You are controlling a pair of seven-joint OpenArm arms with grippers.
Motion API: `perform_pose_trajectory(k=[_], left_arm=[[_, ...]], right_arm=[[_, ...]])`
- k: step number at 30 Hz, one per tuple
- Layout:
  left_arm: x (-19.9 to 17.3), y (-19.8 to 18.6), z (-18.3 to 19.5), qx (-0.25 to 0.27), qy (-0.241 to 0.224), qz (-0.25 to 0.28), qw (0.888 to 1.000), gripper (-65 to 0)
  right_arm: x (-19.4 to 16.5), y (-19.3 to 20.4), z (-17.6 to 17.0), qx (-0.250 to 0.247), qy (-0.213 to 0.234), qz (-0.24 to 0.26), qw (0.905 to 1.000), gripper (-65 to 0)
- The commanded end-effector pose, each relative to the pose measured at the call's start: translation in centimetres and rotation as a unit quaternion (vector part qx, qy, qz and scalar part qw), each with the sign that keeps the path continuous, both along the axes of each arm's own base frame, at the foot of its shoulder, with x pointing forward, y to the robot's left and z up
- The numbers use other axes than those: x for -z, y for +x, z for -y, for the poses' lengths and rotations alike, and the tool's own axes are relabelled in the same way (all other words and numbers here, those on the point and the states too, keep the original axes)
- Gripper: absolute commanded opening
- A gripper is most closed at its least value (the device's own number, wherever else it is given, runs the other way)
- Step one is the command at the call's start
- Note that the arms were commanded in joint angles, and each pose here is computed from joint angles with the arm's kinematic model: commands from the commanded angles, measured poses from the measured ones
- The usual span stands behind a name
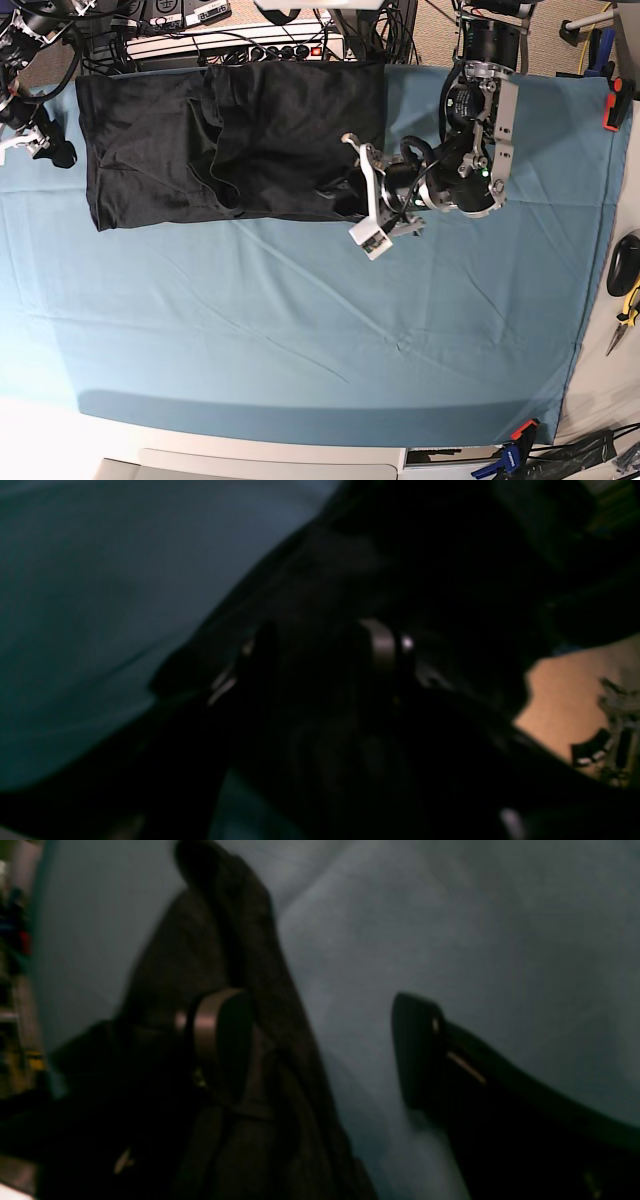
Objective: Fold the T-shirt properly
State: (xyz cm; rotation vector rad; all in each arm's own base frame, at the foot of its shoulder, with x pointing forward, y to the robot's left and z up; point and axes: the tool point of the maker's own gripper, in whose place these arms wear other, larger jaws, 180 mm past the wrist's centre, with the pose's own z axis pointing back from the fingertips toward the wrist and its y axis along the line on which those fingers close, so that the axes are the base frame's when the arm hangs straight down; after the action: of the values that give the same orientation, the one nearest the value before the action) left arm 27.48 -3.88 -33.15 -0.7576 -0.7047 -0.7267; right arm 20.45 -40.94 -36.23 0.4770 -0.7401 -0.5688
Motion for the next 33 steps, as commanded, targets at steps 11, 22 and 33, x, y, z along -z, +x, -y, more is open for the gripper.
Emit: perform_pose_trajectory(k=[11, 22, 33], left_arm=[[-1.5, 0.7, 0.2, 0.000, -0.016, 0.022, 1.000, -38.1], [-1.6, 0.9, 0.2, -0.001, -0.016, 0.024, 1.000, -38.1], [-2.5, 4.1, -8.0, -0.120, -0.009, 0.038, 0.992, -38.2]], right_arm=[[1.7, 1.9, -5.7, -0.116, 0.040, -0.019, 0.9922, -22.0], [1.8, 2.0, -6.2, -0.123, 0.045, -0.017, 0.9912, -55.3], [-1.7, 4.3, -8.2, -0.157, 0.040, 0.074, 0.9840, -65.0]])
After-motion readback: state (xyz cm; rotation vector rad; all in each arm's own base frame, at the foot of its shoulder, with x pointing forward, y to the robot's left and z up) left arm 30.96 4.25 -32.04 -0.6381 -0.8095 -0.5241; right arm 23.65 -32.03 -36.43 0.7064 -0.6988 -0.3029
